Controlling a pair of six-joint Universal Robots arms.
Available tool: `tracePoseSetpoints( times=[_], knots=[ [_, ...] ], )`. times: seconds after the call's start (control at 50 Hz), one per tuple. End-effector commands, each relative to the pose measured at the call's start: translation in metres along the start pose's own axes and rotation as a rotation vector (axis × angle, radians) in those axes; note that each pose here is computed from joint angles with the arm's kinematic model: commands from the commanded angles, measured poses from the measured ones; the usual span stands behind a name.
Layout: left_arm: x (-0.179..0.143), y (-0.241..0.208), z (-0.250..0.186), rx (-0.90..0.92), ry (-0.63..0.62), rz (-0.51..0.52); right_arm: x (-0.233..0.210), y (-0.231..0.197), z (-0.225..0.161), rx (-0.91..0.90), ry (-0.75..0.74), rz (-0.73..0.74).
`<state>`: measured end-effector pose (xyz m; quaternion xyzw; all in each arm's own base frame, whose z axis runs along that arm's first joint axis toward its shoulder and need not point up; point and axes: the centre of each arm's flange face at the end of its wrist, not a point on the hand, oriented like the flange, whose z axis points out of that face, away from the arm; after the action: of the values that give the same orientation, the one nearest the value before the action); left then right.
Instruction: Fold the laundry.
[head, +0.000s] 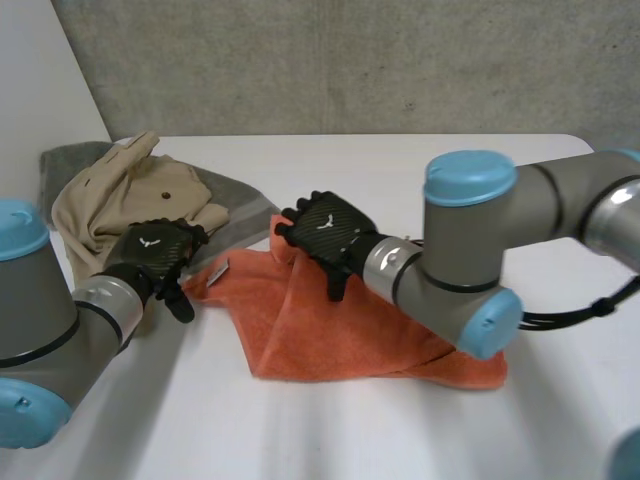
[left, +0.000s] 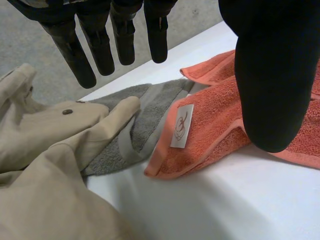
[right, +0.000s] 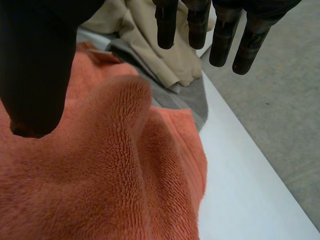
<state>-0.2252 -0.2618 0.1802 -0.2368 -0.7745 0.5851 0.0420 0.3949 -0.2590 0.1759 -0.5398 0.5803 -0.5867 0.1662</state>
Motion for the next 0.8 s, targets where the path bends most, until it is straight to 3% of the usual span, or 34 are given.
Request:
tracePoseSetpoints(
  times=[0.02,0.12,0.2,0.32,0.46,0.62,0.8],
  knots=[
    [-0.012,-0.001,-0.006,0.002,-0.035,-0.011,-0.023,0.026,0.036,-0.042,-0.056,-0.139],
    [-0.015,-0.002,-0.008,0.006,-0.045,-0.012,-0.025,0.042,0.045,-0.109,-0.028,-0.228],
    [-0.017,-0.002,-0.007,0.008,-0.05,-0.013,-0.013,0.031,0.048,-0.102,0.046,-0.274],
    [-0.015,-0.004,-0.006,0.021,-0.036,-0.009,0.034,-0.038,0.022,0.004,0.226,-0.205],
    [-0.002,-0.01,-0.005,0.063,0.093,-0.008,0.058,-0.097,-0.026,0.091,0.307,-0.142],
    [0.02,-0.024,-0.004,0.129,0.191,-0.015,0.057,-0.107,-0.054,0.069,0.318,-0.131],
    [0.036,-0.037,0.02,0.284,0.219,-0.065,0.049,-0.098,-0.056,0.033,0.29,-0.121]
  ],
)
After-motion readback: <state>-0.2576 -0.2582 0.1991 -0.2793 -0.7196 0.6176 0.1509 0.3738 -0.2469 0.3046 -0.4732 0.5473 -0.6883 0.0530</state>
